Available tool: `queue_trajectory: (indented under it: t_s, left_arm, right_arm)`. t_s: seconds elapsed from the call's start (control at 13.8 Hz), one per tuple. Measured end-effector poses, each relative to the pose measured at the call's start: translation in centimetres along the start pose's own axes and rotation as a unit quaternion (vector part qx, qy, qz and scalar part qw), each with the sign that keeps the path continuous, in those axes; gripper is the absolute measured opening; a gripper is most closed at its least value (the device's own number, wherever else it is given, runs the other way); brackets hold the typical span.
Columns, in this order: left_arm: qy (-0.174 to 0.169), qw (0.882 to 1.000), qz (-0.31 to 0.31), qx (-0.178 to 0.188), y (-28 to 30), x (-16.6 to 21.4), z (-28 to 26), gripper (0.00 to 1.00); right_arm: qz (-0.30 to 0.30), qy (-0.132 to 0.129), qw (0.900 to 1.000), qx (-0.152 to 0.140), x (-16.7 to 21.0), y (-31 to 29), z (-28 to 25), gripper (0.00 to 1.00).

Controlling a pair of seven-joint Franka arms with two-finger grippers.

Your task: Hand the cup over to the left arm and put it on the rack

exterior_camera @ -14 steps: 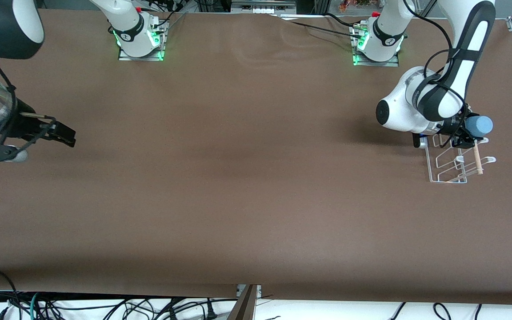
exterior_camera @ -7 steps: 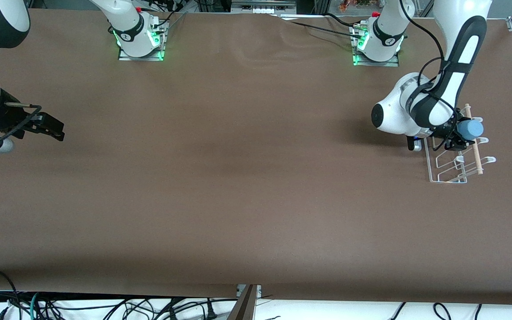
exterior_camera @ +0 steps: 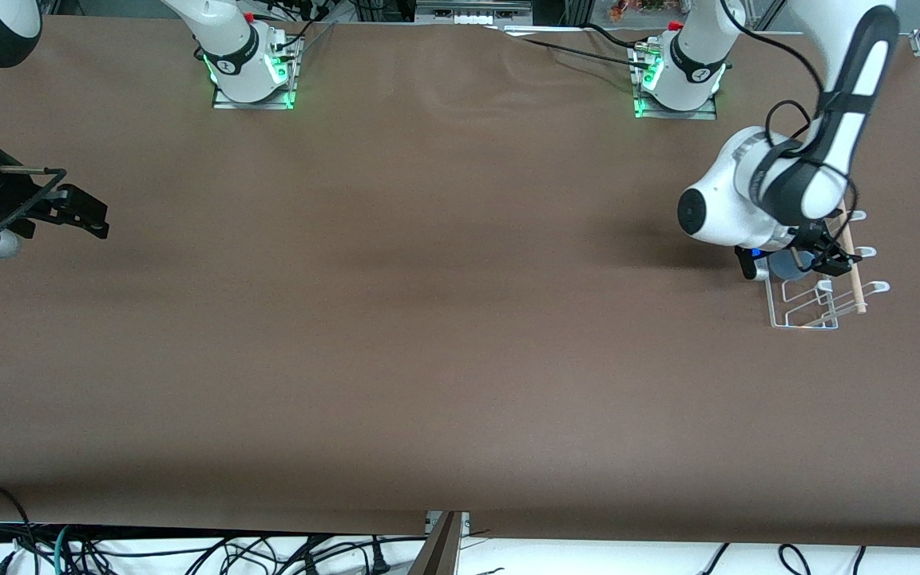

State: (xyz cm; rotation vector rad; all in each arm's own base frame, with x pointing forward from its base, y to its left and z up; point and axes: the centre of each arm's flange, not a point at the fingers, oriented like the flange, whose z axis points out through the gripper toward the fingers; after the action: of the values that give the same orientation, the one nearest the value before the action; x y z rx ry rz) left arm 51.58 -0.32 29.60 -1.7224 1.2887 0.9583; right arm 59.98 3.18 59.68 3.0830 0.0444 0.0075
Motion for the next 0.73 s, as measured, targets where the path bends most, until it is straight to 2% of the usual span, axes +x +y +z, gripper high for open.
queue_trajectory:
  t_s: [0.15, 0.22, 0.44, 0.73]
  left_arm:
    - [0.07, 0.994, -0.066, -0.054, -2.2, -2.3, -2.8, 1.0]
    - [0.107, 0.985, -0.107, -0.082, -3.1, -3.4, -4.3, 1.0]
    - [0.192, 0.943, -0.224, -0.153, -5.3, -5.7, -8.4, 1.0]
    - [0.259, 0.878, -0.342, -0.212, -7.3, -8.4, -13.2, 1.0]
  right_arm:
    - [-0.001, 0.0, 1.0, 0.0, 0.0, 0.0, 0.0, 1.0]
    - [-0.001, 0.0, 1.0, 0.0, 0.0, 0.0, 0.0, 1.0]
    - [-0.001, 0.0, 1.0, 0.0, 0.0, 0.0, 0.0, 1.0]
    - [-0.001, -0.002, 1.0, 0.0, 0.1, 0.0, 0.2, 1.0]
